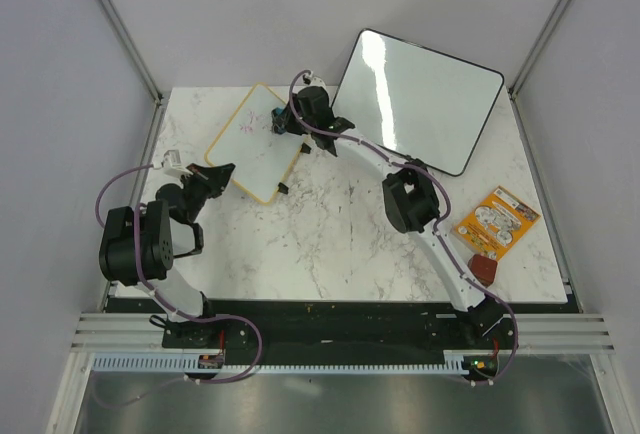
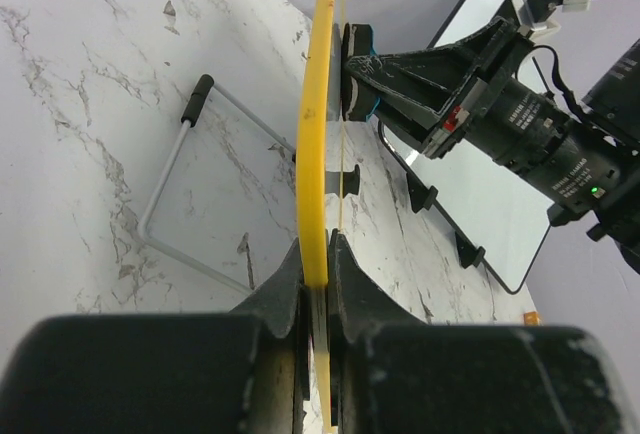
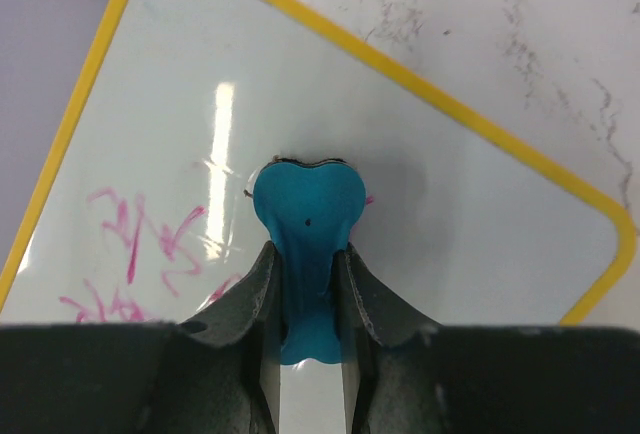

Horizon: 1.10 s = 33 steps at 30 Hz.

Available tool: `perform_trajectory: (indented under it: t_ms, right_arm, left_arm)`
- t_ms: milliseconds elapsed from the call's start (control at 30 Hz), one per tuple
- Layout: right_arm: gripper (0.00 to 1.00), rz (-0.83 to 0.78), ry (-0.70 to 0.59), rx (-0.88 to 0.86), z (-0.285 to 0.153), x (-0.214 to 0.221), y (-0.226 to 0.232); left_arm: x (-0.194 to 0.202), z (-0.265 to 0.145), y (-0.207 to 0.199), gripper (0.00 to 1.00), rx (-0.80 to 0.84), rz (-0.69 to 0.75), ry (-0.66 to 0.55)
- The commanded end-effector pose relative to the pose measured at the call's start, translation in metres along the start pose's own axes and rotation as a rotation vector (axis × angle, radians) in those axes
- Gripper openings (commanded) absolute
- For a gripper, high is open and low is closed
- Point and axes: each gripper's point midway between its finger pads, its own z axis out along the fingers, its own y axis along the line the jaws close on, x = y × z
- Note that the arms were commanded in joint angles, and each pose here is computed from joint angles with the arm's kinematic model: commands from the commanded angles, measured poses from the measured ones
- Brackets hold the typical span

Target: Erase the whiteboard

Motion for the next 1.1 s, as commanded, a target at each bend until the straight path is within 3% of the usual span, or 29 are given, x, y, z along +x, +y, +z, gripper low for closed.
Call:
perform_trajectory:
  t_ms: [0,267,467,633,833,1067]
  right_arm:
    - [0.0,0.026,0.352,0.137,0.009,0.139,-0.07]
    - [0.0,-0.124,0.484,0.066,-0.024,0.2,-0.025]
    - [0.0,-0.171,0.611,0.026,-0.063,0.266,-0.005]
    - [0.0,-0.159,0.644,0.007,-0.078,0.295,0.005]
    - [0.0,-0.109,0.551,0.078,-0.062,0.257,-0.017]
    - [0.0,-0.034,0.38,0.19,-0.044,0.158,-0.061]
  left_arm:
    - [0.032,-0.006,-0.025,0.02,0.145,0.134,0.133]
    - [0.032,-0.005,-0.026,0.02,0.145,0.141,0.134]
    - [0.032,-0.004,-0.026,0.02,0.145,0.14,0.135]
    - [0.032,-0.005,-0.026,0.02,0.145,0.143,0.135]
    - [0.033,-0.005,-0.025,0.02,0.143,0.143,0.135]
    - [0.032,-0.005,-0.026,0.02,0.145,0.145,0.132]
